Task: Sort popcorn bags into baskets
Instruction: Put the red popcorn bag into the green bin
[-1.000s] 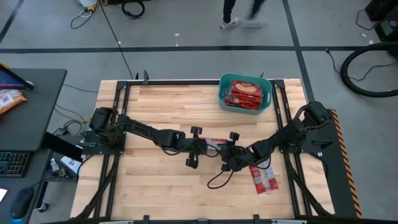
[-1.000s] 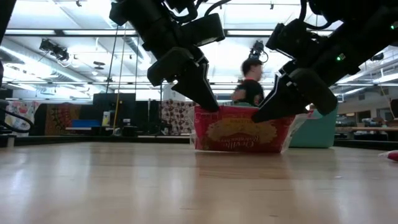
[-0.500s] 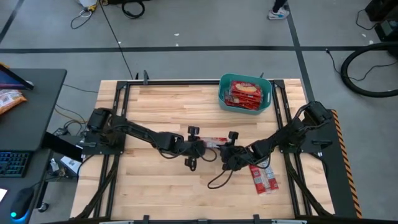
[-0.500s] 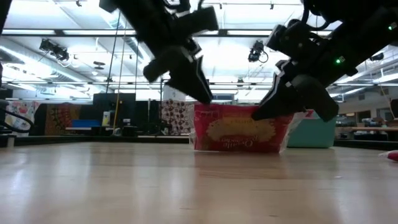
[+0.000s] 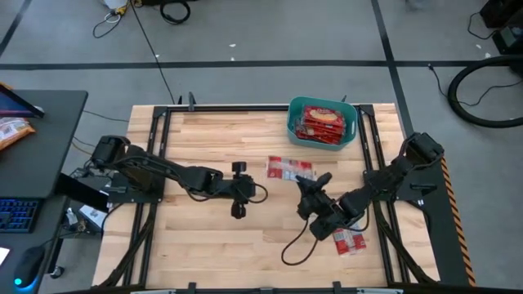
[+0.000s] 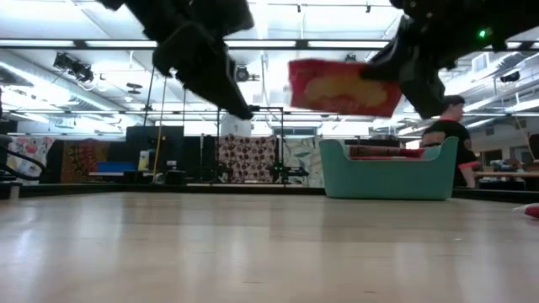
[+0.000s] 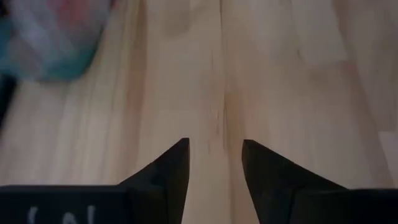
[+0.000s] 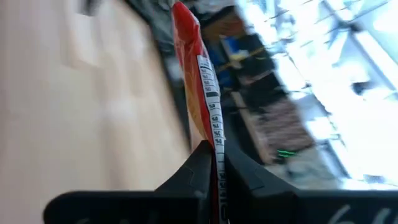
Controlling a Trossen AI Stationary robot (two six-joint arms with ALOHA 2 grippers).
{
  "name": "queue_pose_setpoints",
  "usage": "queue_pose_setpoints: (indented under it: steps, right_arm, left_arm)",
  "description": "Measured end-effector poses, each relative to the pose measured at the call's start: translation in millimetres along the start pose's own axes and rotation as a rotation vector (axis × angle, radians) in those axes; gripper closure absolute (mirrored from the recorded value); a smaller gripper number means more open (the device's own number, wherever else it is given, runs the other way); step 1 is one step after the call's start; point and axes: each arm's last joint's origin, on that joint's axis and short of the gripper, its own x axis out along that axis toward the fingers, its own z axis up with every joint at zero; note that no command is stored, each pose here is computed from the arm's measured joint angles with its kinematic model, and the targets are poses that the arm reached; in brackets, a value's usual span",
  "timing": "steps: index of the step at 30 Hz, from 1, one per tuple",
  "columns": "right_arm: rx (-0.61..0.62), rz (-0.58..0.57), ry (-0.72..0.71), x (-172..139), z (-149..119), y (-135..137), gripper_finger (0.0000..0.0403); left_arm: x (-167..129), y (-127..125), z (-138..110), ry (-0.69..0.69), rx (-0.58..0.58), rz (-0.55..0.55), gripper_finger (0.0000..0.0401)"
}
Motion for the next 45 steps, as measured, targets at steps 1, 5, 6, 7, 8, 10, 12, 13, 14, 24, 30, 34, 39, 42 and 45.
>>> queue_pose_setpoints:
  steps: [1, 5, 6, 7, 8, 10, 12, 13, 14, 24, 30, 34, 39, 42, 45]
  right_arm:
    - [-0.017, -0.037, 0.000, -1.8, 0.6, -2.5, 0.0375]
    - [-0.101, -0.137, 0.024, -1.8, 2.9, -17.5, 0.0373]
    - [-0.117, -0.147, 0.034, 0.0, 3.9, -22.8, 0.0372]
    - [-0.130, -0.151, 0.044, 1.9, 4.7, -29.0, 0.0372]
    - [-0.136, -0.153, 0.054, 4.4, 5.2, -36.3, 0.0372]
    - [-0.136, -0.140, 0.069, 9.2, 5.7, -52.5, 0.0372]
    - [-0.128, -0.135, 0.091, 15.7, 4.5, -69.8, 0.0372]
    - [-0.136, -0.130, 0.102, 17.9, 1.9, -78.1, 0.0372]
    - [-0.133, -0.135, 0.119, 22.1, -0.1, -85.7, 0.0372]
    - [-0.065, -0.065, 0.264, 69.0, -31.4, -138.2, 0.0371]
    - [-0.101, -0.008, 0.411, 101.4, -58.4, -145.6, 0.0371]
    - [-0.046, 0.018, 0.489, 117.0, -73.9, -151.1, 0.0371]
    - [0.040, 0.099, 0.563, 132.1, -93.4, -155.8, 0.0367]
    - [0.069, 0.090, 0.618, 137.5, -102.9, -159.4, 0.0353]
    - [0.085, 0.094, 0.696, 137.8, -113.6, -163.3, 0.0332]
  left_arm:
    - [1.0, -0.6, -4.9, 0.002, -0.018, -0.002, 0.0250]
    - [0.8, -2.1, -23.5, 0.017, -0.079, -0.012, 0.0250]
    - [0.9, -2.5, -25.3, -0.003, -0.090, -0.023, 0.0250]
    - [-1.8, -2.3, -30.1, -0.004, -0.090, -0.031, 0.0250]
    - [-4.7, -2.2, -33.4, -0.005, -0.088, -0.038, 0.0250]
    - [-9.2, -1.3, -32.5, -0.071, -0.107, -0.054, 0.0250]
    - [-15.8, 1.1, -39.3, -0.085, -0.093, -0.054, 0.0250]
    - [-18.3, 2.1, -39.3, -0.116, -0.096, -0.056, 0.0250]
    - [-22.2, 3.9, -42.3, -0.127, -0.095, -0.055, 0.0250]
    - [-52.8, 16.4, -65.3, -0.303, -0.056, -0.042, 0.0250]
    - [-62.4, 17.8, -83.3, -0.498, -0.050, -0.110, 0.0250]
    - [-67.1, 21.2, -101.2, -0.589, -0.047, -0.105, 0.0250]
    - [-78.2, 27.2, -114.0, -0.692, -0.070, -0.099, 0.0250]
    - [-83.8, 28.0, -118.0, -0.731, -0.067, -0.130, 0.0250]
    - [-86.7, 26.8, -118.8, -0.756, -0.061, -0.168, 0.0250]
